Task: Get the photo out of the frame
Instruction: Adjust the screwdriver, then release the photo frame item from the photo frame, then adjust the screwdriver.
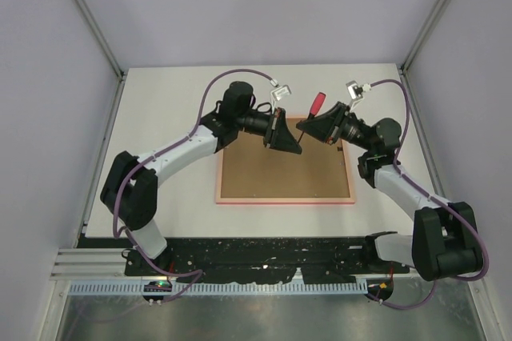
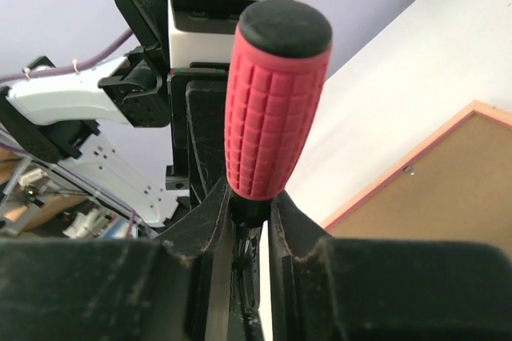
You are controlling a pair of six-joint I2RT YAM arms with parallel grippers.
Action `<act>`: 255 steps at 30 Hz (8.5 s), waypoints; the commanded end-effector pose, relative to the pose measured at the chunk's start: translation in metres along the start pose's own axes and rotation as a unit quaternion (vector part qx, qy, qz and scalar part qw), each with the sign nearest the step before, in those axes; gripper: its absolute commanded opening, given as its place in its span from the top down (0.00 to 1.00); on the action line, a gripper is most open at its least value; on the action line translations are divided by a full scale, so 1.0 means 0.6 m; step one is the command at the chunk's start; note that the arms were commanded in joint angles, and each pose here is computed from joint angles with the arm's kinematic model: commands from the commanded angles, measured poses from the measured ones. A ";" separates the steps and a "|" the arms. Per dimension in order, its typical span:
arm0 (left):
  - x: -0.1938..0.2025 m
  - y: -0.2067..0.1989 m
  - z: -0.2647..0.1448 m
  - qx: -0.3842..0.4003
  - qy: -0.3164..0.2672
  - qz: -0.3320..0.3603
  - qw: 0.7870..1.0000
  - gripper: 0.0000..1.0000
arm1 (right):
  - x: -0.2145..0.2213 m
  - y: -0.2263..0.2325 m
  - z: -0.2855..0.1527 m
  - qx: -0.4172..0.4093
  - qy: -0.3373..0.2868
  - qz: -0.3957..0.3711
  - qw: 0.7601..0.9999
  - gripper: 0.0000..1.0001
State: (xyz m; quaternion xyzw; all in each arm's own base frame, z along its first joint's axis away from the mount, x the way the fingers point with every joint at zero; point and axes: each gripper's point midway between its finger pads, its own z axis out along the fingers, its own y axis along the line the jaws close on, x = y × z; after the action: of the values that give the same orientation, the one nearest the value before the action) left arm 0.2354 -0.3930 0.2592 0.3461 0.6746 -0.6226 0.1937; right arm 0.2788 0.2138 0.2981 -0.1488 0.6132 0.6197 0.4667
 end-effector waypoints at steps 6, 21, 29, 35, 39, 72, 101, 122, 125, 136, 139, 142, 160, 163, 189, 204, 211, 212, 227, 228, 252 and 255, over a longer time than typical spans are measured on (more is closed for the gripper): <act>-0.015 -0.014 -0.003 0.005 -0.006 0.028 1.000 0.83 | -0.028 0.027 0.005 -0.028 -0.025 -0.056 0.998 0.92; 0.065 0.075 -0.126 -0.191 0.105 0.184 0.958 0.06 | -0.046 -0.056 -0.111 0.040 0.017 -0.336 0.941 0.93; 0.196 0.108 -0.111 -0.234 0.230 0.284 0.901 0.05 | 0.040 -0.126 -0.198 0.036 0.101 -0.496 0.862 0.92; 0.283 0.128 -0.071 -0.236 0.307 0.330 0.861 0.05 | 0.078 -0.162 -0.226 0.028 0.139 -0.518 0.844 0.92; 0.299 0.145 -0.058 -0.241 0.321 0.334 0.853 0.05 | 0.089 -0.184 -0.246 0.044 0.151 -0.534 0.831 0.92; 0.343 0.221 0.000 -0.265 0.394 0.355 0.805 0.49 | 0.129 -0.248 -0.273 0.016 0.222 -0.571 0.790 0.92; 0.392 0.195 -0.051 -0.229 0.439 0.348 0.796 0.61 | 0.177 -0.289 -0.258 -0.031 0.295 -0.620 0.727 0.92; 0.419 0.173 -0.076 -0.199 0.465 0.336 0.794 0.77 | 0.202 -0.332 -0.279 -0.040 0.330 -0.688 0.645 0.92; 0.420 0.169 -0.076 -0.194 0.467 0.334 0.796 0.78 | 0.198 -0.332 -0.277 -0.044 0.328 -0.701 0.632 0.92; 0.446 0.157 -0.076 -0.168 0.493 0.340 0.783 0.85 | 0.201 -0.351 -0.273 -0.069 0.343 -0.725 0.593 0.92; 0.447 0.155 -0.077 -0.165 0.495 0.341 0.782 0.89 | 0.202 -0.361 -0.273 -0.074 0.347 -0.735 0.578 0.92; 0.448 0.153 -0.078 -0.163 0.498 0.340 0.781 0.90 | 0.201 -0.367 -0.270 -0.078 0.343 -0.745 0.567 0.92; 0.449 0.148 -0.083 -0.163 0.498 0.341 0.780 0.95 | 0.149 -0.390 -0.247 -0.053 0.309 -0.808 0.498 0.92; 0.452 0.146 -0.084 -0.161 0.499 0.339 0.781 0.96 | 0.144 -0.388 -0.242 -0.050 0.295 -0.815 0.496 0.92; 0.425 0.146 -0.091 -0.186 0.469 0.359 0.785 0.76 | 0.084 -0.232 -0.170 -0.016 0.188 -0.662 0.725 0.92; 0.256 0.084 -0.076 -0.223 0.314 0.387 0.838 0.13 | 0.009 -0.150 -0.141 0.060 0.140 -0.424 0.893 0.92; 0.019 0.041 -0.126 -0.290 0.110 0.309 0.899 0.11 | -0.026 -0.058 -0.098 0.021 0.133 -0.246 0.960 0.92; -0.003 0.037 -0.134 -0.292 0.089 0.300 0.904 0.11 | -0.021 -0.046 -0.094 0.008 0.139 -0.246 0.959 0.92; -0.025 -0.085 -0.107 -0.108 0.007 0.198 0.974 0.09 | 0.003 0.022 -0.025 -0.024 0.076 -0.137 0.987 0.92; -0.025 -0.085 -0.103 -0.100 0.004 0.187 0.977 0.08 | -0.014 0.039 -0.020 -0.034 0.048 -0.115 0.992 0.92; -0.091 -0.034 -0.027 -0.044 -0.049 0.056 0.996 0.16 | -0.068 0.048 0.068 -0.086 -0.082 -0.004 0.993 0.92; -0.092 -0.042 -0.024 -0.024 -0.052 0.056 0.997 0.19 | -0.069 0.044 0.070 -0.087 -0.085 -0.006 0.993 0.92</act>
State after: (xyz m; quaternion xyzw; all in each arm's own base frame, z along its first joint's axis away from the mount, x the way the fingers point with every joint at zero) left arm 0.2639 -0.3841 0.2698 0.3218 0.7182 -0.5655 0.2466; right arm 0.2992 0.2415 0.3209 -0.1122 0.5658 0.6755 0.4593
